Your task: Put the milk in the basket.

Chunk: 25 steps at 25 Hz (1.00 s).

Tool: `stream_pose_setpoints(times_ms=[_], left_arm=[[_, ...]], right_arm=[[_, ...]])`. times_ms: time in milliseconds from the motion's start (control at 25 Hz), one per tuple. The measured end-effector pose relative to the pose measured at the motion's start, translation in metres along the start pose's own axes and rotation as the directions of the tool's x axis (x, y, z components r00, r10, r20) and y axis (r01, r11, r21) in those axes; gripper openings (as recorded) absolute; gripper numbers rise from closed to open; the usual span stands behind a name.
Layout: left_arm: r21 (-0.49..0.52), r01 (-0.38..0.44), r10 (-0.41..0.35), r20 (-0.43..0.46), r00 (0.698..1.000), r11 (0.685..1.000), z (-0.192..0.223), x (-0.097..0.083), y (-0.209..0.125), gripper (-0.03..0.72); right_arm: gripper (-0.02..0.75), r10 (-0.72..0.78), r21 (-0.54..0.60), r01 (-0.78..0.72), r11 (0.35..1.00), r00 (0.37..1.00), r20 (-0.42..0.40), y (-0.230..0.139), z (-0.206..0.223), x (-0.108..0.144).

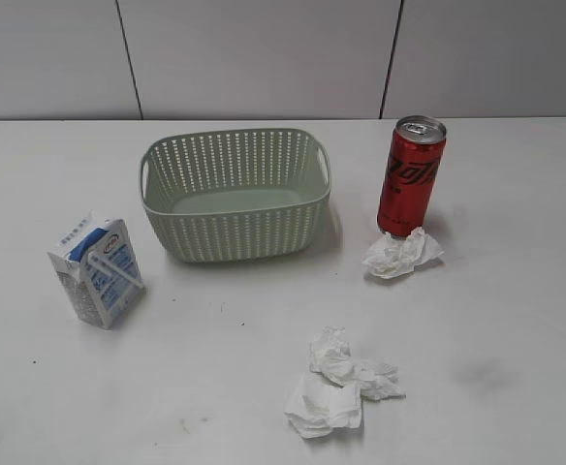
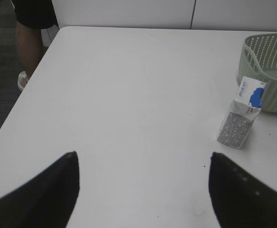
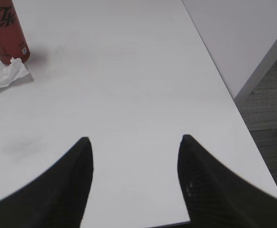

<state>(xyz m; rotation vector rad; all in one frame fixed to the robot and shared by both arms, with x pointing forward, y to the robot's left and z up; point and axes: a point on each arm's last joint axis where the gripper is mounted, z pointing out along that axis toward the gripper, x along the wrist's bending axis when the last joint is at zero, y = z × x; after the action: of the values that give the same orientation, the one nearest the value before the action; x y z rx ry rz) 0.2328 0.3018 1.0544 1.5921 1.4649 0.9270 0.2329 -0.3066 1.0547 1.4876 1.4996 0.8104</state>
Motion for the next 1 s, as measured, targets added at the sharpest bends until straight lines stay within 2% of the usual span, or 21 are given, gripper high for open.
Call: stream_pose_setpoints(times_ms=[480,680,920,1000], left_arm=[[0.0,0.0,0.0,0.0,1.0,1.0,0.0,0.0,0.0,0.627],[0.025,0.019,-0.019,0.033,0.999,1.0,0.004,-0.003,0.003,0.619],[0.082,0.04,-0.045,0.052,0.998,0.996,0.029,-0.004,0.043,0.619],[0.131,0.059,-0.068,0.066,0.995,0.99,0.048,-0.006,0.059,0.619]], right_arm=[[0.449,0.0,0.0,0.0,1.0,1.0,0.0,0.0,0.0,0.0],[0.449,0.0,0.0,0.0,1.0,1.0,0.0,0.0,0.0,0.0],[0.449,0.0,0.0,0.0,1.0,1.0,0.0,0.0,0.0,0.0],[0.449,0.0,0.0,0.0,1.0,1.0,0.0,0.0,0.0,0.0]])
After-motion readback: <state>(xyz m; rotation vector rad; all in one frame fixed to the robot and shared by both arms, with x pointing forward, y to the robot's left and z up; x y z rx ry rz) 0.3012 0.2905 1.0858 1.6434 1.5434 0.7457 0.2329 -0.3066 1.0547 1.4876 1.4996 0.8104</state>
